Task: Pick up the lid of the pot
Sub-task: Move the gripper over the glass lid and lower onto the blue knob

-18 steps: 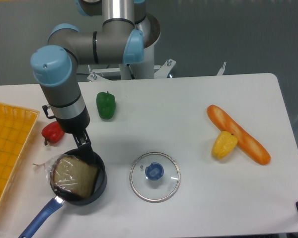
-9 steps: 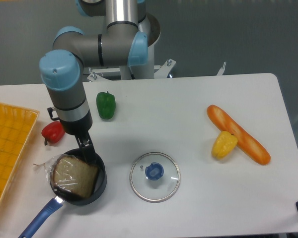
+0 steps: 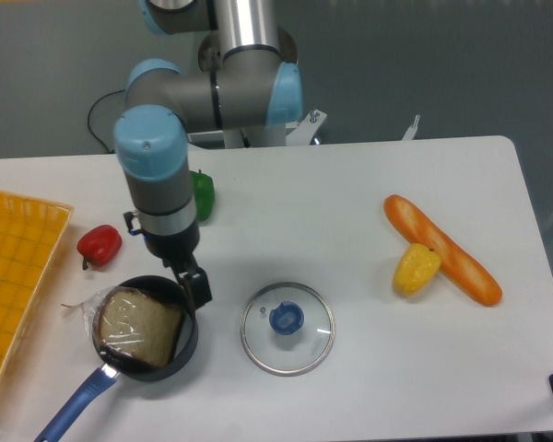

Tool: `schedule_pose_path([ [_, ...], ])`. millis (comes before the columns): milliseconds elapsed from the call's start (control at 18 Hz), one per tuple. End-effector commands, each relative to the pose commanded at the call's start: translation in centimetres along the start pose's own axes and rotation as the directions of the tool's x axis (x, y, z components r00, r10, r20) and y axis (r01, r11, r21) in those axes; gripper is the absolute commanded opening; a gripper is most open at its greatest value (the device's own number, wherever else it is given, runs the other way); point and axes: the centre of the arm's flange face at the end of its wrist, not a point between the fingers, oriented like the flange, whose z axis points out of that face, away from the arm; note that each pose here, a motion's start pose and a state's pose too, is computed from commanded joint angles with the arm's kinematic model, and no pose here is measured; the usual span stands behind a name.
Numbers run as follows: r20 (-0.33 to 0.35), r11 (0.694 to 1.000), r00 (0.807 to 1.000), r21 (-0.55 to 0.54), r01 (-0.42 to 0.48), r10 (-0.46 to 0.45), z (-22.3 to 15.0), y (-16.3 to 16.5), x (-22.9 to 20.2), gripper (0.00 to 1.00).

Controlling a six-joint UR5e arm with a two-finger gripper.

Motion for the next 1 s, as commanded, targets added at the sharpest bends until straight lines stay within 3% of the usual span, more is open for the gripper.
schedule_pose_path([
  [111,-0.018,0.999,0.999,-0.018,0.045,-0.045,1.8,2.2,-2.1,1.0],
  [222,-0.004,0.998,0.998,-0.01,0.07,-0.07,1.1,3.5,-3.6,1.0],
  [444,-0.044,0.998,0.998,-0.037,0.044,-0.046,4.3,3.9,-4.2,1.0],
  [1000,-0.058,0.993,0.998,-0.114,0.03,-0.037,7.3,6.2,-5.7,1.0],
])
